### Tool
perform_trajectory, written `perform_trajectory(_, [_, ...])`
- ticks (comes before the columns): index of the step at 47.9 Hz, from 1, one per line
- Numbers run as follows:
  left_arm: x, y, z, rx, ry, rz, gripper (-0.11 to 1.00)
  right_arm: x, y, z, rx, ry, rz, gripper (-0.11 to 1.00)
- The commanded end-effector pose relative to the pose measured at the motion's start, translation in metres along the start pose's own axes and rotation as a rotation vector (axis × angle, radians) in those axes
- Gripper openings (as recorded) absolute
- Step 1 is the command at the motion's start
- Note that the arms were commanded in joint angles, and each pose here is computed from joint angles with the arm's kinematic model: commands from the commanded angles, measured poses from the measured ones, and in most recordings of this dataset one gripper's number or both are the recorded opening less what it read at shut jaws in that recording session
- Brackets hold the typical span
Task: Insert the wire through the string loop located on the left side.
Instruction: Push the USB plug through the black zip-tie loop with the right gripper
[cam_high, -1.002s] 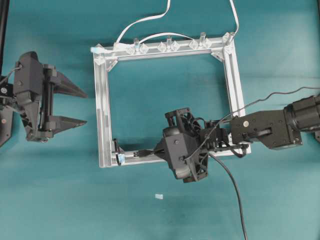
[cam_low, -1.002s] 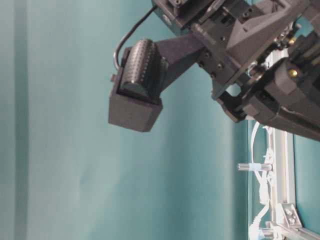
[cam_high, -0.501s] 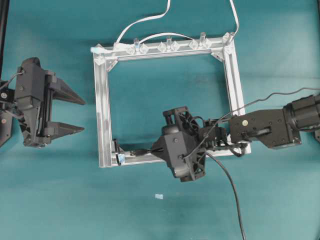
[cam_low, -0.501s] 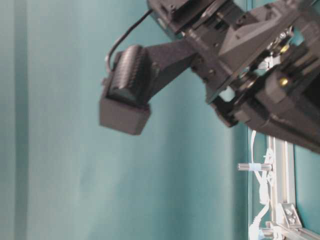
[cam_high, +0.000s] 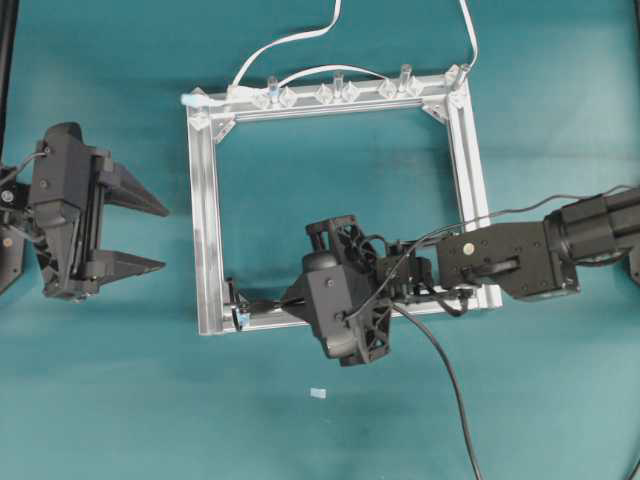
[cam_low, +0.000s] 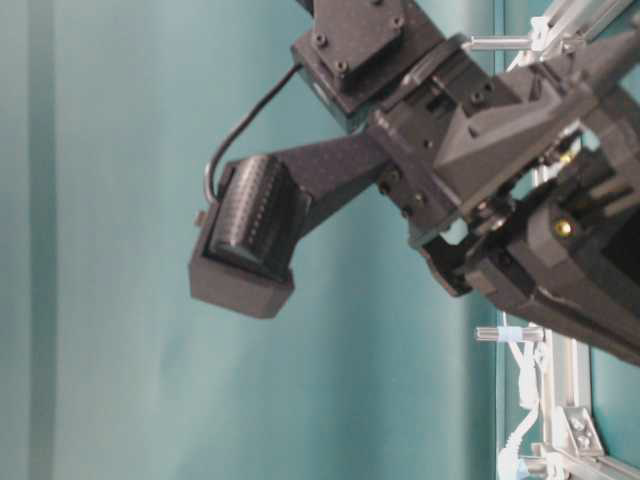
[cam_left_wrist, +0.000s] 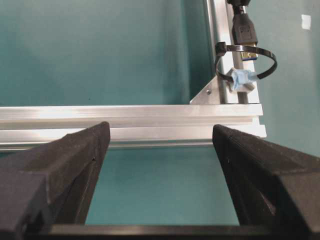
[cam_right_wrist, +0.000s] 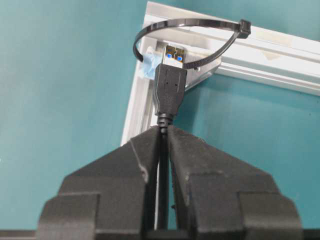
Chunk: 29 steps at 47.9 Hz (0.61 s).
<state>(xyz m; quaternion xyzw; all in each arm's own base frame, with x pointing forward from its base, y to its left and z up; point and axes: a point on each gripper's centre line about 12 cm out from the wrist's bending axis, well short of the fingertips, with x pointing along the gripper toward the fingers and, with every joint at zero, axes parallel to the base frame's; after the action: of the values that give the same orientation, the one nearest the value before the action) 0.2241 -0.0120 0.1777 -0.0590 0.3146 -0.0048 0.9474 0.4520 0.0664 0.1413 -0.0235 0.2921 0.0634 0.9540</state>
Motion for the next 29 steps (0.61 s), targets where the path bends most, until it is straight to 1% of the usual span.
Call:
perform_trajectory(1, [0.0, -0.002, 0.003, -0.002, -0.011, -0.006, 0.84, -0.003, -0.003, 0.019, 0.0, -0.055, -0.006, 0.09])
perform_trajectory(29, [0.0, -0.001, -0.005, 0.001, 0.009, -0.006, 0.84, 0.017, -0.008, 0.028, 0.009, -0.067, -0.015, 0.09])
